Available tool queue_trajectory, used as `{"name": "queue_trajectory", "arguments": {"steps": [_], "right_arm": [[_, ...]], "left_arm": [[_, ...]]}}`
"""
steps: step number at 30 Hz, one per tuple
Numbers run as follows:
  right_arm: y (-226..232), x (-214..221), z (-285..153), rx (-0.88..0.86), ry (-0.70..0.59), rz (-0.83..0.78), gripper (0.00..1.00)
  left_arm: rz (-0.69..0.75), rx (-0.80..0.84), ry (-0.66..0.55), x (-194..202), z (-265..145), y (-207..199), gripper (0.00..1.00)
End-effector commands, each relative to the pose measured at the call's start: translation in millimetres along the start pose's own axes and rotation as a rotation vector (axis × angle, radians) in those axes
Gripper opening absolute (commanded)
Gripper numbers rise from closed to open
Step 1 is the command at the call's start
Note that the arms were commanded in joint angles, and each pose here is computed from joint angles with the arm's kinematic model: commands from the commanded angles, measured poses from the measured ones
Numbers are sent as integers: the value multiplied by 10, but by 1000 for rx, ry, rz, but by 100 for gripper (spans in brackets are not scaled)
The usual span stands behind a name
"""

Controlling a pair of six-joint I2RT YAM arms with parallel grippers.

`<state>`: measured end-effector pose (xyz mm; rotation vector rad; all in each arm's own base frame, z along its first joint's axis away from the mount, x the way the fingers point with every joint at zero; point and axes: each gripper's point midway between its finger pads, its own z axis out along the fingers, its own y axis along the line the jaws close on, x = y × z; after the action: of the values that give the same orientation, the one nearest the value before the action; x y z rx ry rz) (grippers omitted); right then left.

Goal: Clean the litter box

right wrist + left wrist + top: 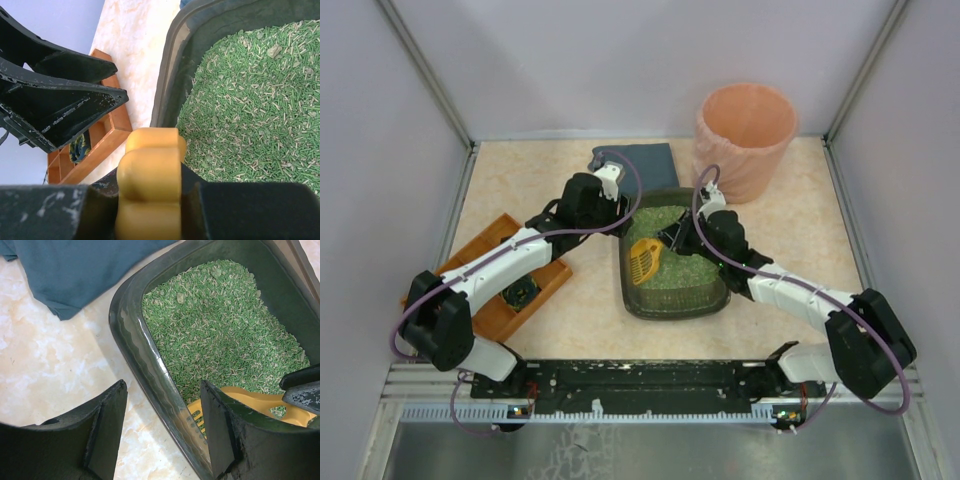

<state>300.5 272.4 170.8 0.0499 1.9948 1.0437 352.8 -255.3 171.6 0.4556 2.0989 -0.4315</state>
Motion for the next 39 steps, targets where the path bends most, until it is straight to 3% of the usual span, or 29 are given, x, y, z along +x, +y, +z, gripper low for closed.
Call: {"name": "queue_trajectory", "arguments": {"steps": [1, 18, 30, 39], "right_arm": [[67, 89, 39, 4, 27, -91, 0], [-44, 256, 118, 41, 74, -210, 0], [-328, 61, 79, 208, 91, -461, 0], [-429, -285, -117, 343, 26, -579, 0]], "left_arm": [[-6, 21, -44, -140, -34, -51, 66], [-4, 20, -43, -139, -35, -47, 66], [-4, 20, -43, -139, -40, -47, 66], [-6, 21, -42, -138, -36, -49, 66]]}}
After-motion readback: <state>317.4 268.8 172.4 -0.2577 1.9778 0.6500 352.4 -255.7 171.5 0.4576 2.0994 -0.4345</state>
